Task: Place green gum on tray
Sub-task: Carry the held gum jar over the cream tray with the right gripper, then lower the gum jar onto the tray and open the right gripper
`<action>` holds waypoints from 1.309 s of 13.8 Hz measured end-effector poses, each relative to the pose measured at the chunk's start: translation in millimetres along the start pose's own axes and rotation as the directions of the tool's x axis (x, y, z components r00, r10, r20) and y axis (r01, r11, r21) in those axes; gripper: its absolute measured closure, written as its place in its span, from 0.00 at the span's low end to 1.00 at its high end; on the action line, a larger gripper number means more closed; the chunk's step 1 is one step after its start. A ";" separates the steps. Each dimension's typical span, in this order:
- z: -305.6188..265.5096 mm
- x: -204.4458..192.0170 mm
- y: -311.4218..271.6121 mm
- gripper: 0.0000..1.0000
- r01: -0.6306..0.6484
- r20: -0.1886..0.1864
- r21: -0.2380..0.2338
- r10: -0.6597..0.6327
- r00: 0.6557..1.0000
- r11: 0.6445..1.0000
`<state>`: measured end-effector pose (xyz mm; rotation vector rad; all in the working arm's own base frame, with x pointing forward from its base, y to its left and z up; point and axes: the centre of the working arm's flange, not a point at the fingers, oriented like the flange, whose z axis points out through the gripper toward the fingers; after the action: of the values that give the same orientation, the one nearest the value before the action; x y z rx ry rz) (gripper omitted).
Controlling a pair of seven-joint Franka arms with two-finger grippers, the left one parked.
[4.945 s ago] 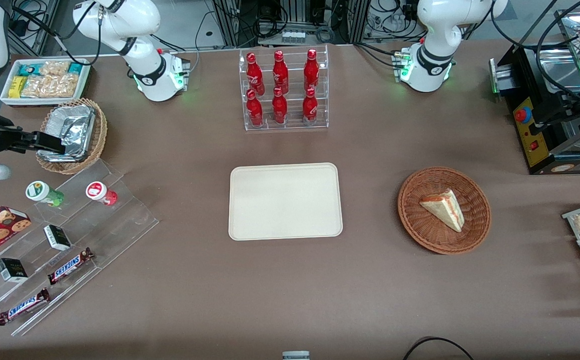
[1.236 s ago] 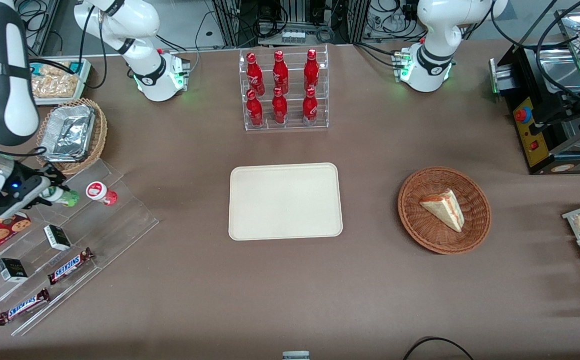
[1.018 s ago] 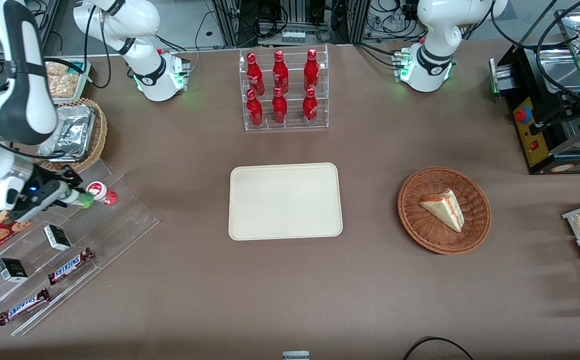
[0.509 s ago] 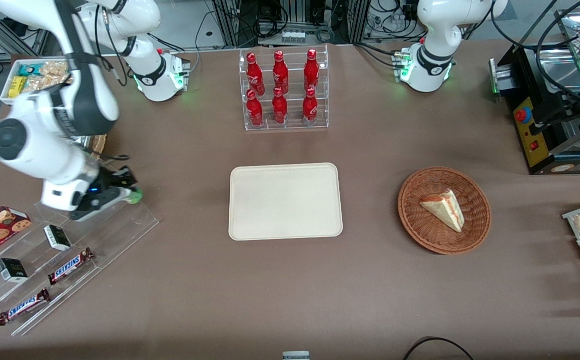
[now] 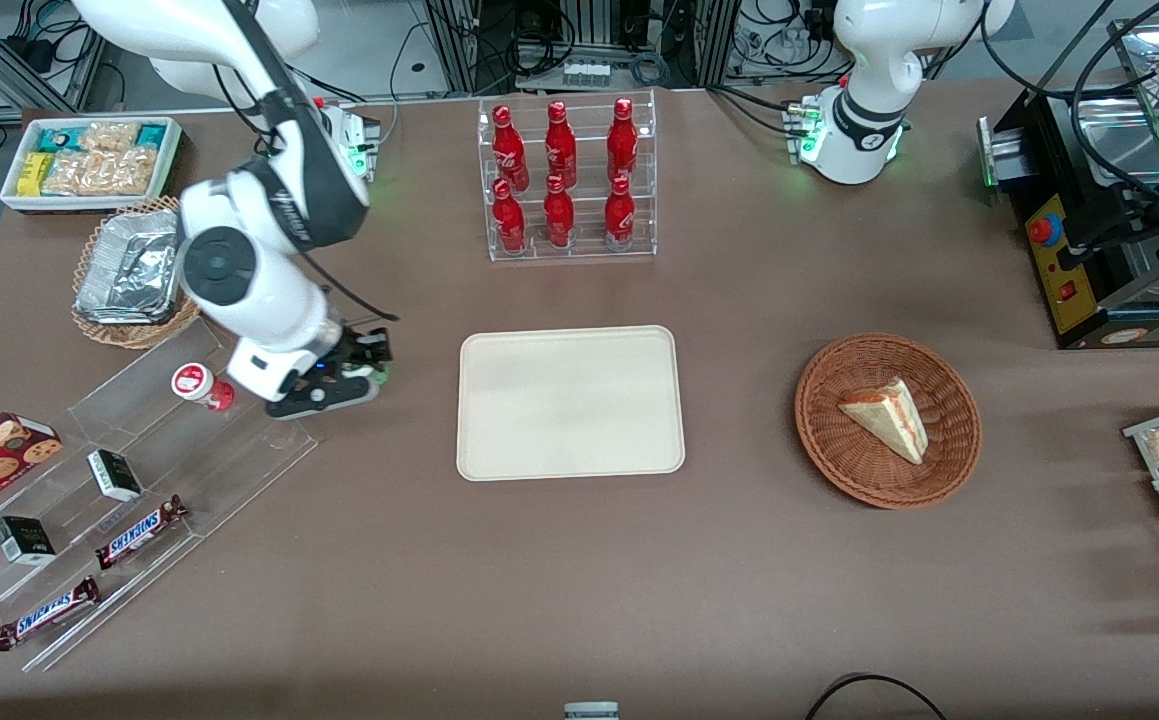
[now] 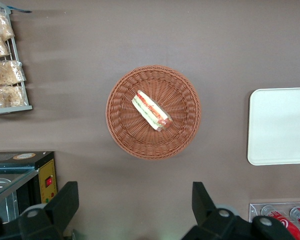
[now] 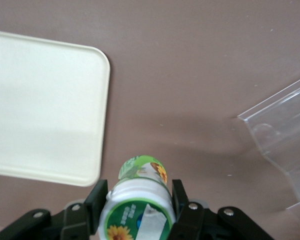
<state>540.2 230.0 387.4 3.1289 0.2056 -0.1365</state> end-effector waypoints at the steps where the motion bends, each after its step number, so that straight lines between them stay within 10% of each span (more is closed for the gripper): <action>1: 2.5 3.7 -18.0 0.42 -0.032 -0.003 0.005 0.032 0.999 0.999; 18: 115.6 25.1 -233.5 0.42 -0.342 -0.085 0.052 0.345 0.935 0.938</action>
<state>524.4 463.8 270.7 3.1462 -0.3496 0.0080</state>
